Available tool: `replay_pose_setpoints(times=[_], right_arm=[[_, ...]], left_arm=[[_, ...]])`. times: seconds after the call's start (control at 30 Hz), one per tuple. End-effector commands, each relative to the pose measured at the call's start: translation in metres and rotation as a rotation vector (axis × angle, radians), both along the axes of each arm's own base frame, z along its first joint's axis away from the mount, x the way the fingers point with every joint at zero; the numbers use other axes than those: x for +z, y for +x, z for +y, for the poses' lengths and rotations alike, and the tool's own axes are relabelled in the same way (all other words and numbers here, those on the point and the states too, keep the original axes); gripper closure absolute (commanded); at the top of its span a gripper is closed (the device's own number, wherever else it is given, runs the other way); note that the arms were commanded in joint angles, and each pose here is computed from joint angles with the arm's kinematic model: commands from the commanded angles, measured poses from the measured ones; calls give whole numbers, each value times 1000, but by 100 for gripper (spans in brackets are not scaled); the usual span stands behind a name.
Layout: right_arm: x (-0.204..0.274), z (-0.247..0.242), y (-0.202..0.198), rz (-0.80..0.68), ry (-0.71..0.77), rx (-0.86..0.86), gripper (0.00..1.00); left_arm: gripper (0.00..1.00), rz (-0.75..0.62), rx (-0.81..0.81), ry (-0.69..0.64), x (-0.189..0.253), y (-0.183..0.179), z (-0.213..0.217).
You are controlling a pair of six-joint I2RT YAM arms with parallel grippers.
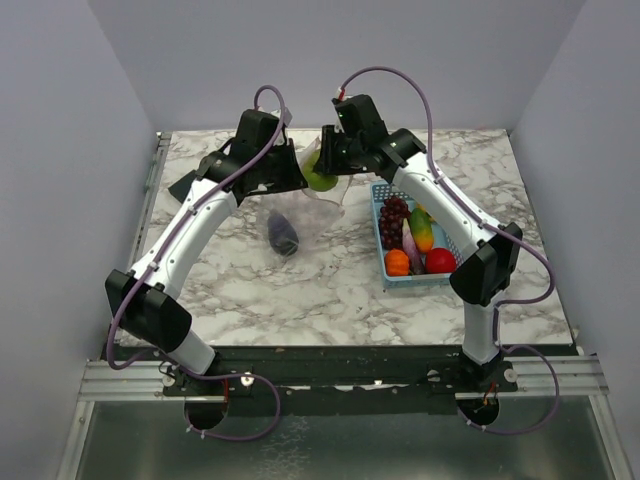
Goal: Place the food in the zip-top bag and seal the zipper
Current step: Place the fake vegetable in the zipper food storage bag.
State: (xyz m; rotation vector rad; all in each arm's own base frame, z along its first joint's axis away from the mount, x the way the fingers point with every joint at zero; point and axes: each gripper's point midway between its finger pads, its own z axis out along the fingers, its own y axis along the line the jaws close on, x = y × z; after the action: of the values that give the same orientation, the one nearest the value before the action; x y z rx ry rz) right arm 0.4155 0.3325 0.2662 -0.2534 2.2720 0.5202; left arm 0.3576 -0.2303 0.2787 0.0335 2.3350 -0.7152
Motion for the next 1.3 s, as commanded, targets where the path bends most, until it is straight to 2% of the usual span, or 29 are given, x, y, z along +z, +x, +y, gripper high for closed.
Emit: replay_pose_setpoints(times=[0.0,0.07,0.1,0.27,0.87,1.07,1.27], right_arm=[[15,12,6,-34,63,5,55],[16,15,6,-32,77,13,39],[17,17,5,-31,85,18,34],[23,24,2,-26,122,46,20],[64,6,-17,-103,164,41,17],[57,13,-11,-83,162,46,14],[41,22,-3,-51,152,50,6]], left_arm=[[100,-22,-25,-18,9,4,-2],[100,-22,-22,-18,9,4,0],[100,-22,-20,-18,9,5,1],[100,-20,-11,-19,8,7,6],[100,-18,7,-43,13,14,21],[100,-19,-1,-59,17,12,19],[100,-15,-7,-62,16,9,18]])
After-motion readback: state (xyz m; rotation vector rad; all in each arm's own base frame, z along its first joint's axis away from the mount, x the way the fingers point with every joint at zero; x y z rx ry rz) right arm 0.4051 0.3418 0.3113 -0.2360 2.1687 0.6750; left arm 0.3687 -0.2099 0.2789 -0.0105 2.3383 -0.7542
